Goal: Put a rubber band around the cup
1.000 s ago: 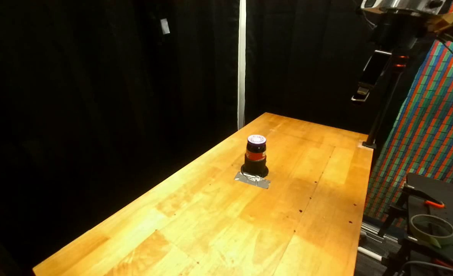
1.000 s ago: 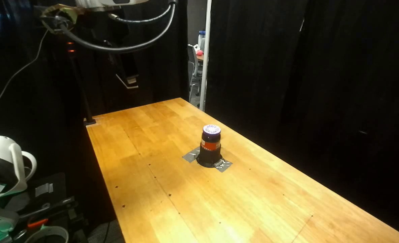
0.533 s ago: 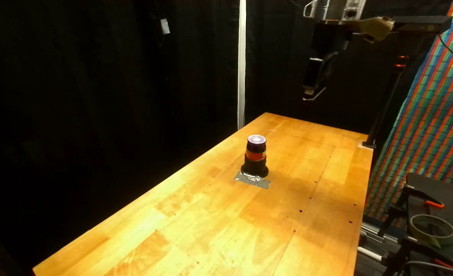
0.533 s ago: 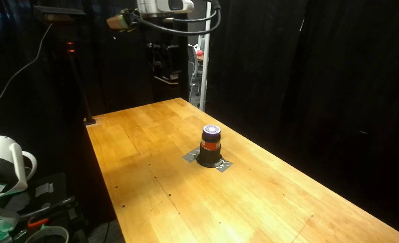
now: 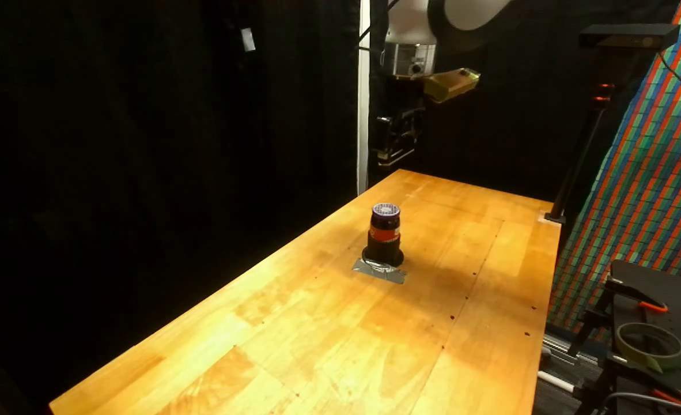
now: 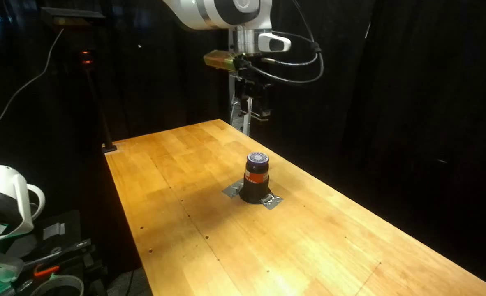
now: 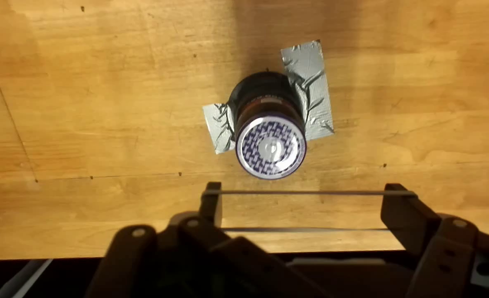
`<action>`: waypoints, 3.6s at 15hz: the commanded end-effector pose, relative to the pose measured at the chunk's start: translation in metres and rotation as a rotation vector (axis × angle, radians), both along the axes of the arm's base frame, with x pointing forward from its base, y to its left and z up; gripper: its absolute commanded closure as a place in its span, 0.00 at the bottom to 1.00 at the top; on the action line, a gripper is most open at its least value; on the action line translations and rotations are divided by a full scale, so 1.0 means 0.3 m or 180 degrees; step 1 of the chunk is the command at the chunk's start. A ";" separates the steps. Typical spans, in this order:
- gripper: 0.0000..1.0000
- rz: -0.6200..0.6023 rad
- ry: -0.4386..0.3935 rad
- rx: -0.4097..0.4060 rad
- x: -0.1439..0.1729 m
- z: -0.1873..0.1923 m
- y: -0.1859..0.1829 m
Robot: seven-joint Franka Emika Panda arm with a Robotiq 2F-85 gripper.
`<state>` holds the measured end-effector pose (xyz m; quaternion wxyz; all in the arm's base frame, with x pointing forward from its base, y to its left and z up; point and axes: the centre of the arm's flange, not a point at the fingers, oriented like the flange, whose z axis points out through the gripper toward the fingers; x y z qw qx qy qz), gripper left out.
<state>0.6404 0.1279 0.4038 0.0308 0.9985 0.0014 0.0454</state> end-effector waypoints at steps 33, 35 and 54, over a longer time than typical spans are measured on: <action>0.00 -0.0448 0.0608 0.0181 0.220 -0.404 -0.126; 0.00 -0.0452 0.0673 0.0205 0.200 -0.419 -0.119; 0.25 -0.0708 0.0319 0.0365 -0.125 -0.517 -0.082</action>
